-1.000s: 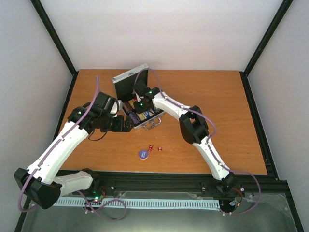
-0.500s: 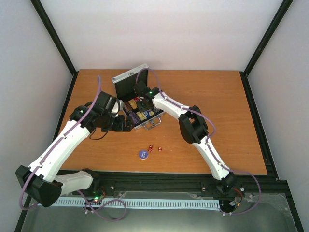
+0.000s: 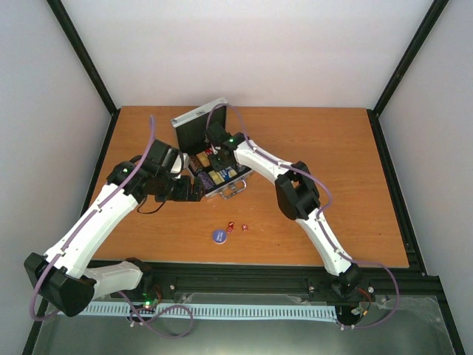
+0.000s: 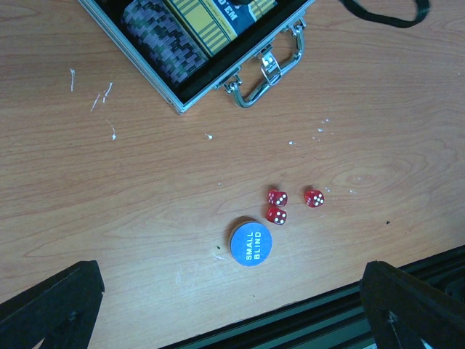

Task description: Pack up texas hold em set

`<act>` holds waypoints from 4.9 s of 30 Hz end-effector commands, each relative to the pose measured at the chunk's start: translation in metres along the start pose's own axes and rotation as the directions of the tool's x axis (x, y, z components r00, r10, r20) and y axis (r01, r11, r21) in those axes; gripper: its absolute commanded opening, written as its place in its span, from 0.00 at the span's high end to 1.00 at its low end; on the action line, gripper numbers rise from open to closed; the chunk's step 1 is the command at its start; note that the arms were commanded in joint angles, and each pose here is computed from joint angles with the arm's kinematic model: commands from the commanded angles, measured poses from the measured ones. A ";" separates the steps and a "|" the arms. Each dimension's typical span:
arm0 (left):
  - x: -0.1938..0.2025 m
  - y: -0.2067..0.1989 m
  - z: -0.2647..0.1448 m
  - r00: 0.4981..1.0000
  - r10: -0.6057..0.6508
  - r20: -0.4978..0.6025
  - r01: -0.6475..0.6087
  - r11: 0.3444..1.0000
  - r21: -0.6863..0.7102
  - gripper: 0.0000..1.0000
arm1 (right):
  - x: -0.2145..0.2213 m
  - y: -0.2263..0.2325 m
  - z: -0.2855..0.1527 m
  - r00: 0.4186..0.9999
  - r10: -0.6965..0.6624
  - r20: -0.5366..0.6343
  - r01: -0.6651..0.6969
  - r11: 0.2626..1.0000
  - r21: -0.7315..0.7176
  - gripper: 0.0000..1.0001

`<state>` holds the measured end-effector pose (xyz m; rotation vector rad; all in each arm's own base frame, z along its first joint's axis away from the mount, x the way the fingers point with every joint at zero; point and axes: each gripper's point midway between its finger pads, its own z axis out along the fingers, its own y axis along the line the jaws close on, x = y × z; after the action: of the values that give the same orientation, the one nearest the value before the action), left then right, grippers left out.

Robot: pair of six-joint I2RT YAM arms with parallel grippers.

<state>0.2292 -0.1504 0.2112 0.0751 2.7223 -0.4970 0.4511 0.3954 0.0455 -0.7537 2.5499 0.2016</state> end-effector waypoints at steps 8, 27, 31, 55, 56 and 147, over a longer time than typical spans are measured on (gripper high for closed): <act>-0.016 -0.013 -0.019 0.997 0.009 0.073 -0.012 0.999 0.053 0.00 | 0.036 0.006 -0.102 0.999 -0.003 -0.044 0.002 1.000 -0.017 0.49; -0.010 -0.011 -0.021 0.997 0.002 0.077 -0.007 0.998 0.059 0.00 | 0.220 0.055 -0.132 0.951 -0.048 -0.306 0.012 0.993 -0.119 0.48; -0.007 -0.008 -0.020 0.997 -0.003 0.074 -0.001 0.999 0.054 0.00 | 0.227 0.063 -0.124 0.943 -0.064 -0.326 0.023 0.992 -0.127 0.49; -0.004 -0.006 -0.026 0.997 0.000 0.082 -0.004 0.999 0.051 0.00 | 0.251 0.056 -0.101 0.917 -0.040 -0.396 0.021 0.998 -0.053 0.90; -0.004 -0.007 -0.027 0.997 0.000 0.083 -0.005 0.999 0.051 0.00 | 0.247 0.055 -0.103 0.921 -0.040 -0.389 0.023 0.999 -0.046 0.92; 0.001 -0.004 -0.026 0.997 -0.021 0.074 0.017 0.999 0.048 0.00 | 0.188 0.074 -0.115 0.965 -0.030 -0.261 -0.001 0.993 -0.116 0.47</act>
<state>0.2209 -0.1459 0.2309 0.0415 2.6553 -0.5403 0.2284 0.3198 0.0409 -0.9550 2.8476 0.1844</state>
